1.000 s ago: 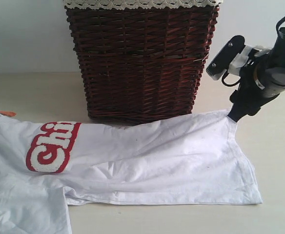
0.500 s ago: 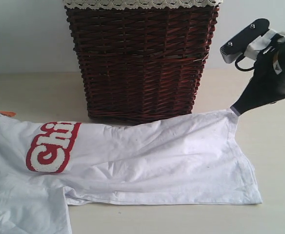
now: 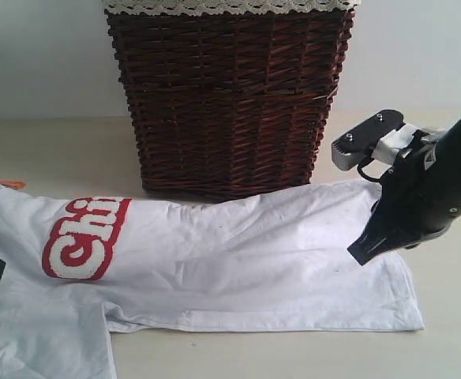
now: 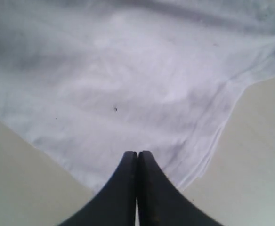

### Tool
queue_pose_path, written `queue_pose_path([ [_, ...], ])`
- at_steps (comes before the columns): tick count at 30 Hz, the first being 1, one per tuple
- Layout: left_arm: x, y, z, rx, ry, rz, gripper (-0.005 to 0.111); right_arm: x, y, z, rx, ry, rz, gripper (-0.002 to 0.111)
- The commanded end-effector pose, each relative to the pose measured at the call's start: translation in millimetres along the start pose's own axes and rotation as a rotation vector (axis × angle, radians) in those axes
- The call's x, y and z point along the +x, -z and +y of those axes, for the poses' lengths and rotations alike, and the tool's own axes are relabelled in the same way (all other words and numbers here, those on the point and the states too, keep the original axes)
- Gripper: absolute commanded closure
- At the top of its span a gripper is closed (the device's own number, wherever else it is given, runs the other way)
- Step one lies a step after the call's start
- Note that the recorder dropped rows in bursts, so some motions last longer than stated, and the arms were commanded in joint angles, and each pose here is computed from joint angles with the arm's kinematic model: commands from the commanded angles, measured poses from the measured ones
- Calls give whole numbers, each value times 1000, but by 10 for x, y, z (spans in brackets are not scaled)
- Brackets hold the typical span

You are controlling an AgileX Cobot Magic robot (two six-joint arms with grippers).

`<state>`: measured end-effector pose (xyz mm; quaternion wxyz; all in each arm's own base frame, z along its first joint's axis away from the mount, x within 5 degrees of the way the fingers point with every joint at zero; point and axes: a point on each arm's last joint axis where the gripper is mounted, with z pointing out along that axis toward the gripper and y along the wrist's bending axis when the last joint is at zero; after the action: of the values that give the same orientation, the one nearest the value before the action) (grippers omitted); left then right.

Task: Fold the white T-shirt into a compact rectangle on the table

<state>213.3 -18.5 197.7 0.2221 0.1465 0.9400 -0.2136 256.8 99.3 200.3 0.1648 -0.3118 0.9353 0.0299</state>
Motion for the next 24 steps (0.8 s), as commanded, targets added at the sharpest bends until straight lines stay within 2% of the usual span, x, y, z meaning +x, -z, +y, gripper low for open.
queue_pose_path([
  [1, 2, -127, -73, -16, 15, 13, 107, -100, -117, -25, 18, -54, -91, 108],
  [5, 10, -403, -117, -95, -22, 81, 107, -102, -322, -30, 2, -80, -57, 108],
  [10, 94, -714, -5, -169, 14, 183, 107, -71, -553, -41, -2, -72, -1, 108],
  [15, 233, -918, 69, -146, 52, 304, 107, -5, -733, -30, -23, -75, 75, 108],
  [17, 300, -958, 78, -127, 34, 370, 107, 14, -763, -21, -33, -82, 97, 108],
  [24, 418, -938, 64, -107, 59, 503, 107, 55, -764, -3, -51, -87, 142, 108],
])
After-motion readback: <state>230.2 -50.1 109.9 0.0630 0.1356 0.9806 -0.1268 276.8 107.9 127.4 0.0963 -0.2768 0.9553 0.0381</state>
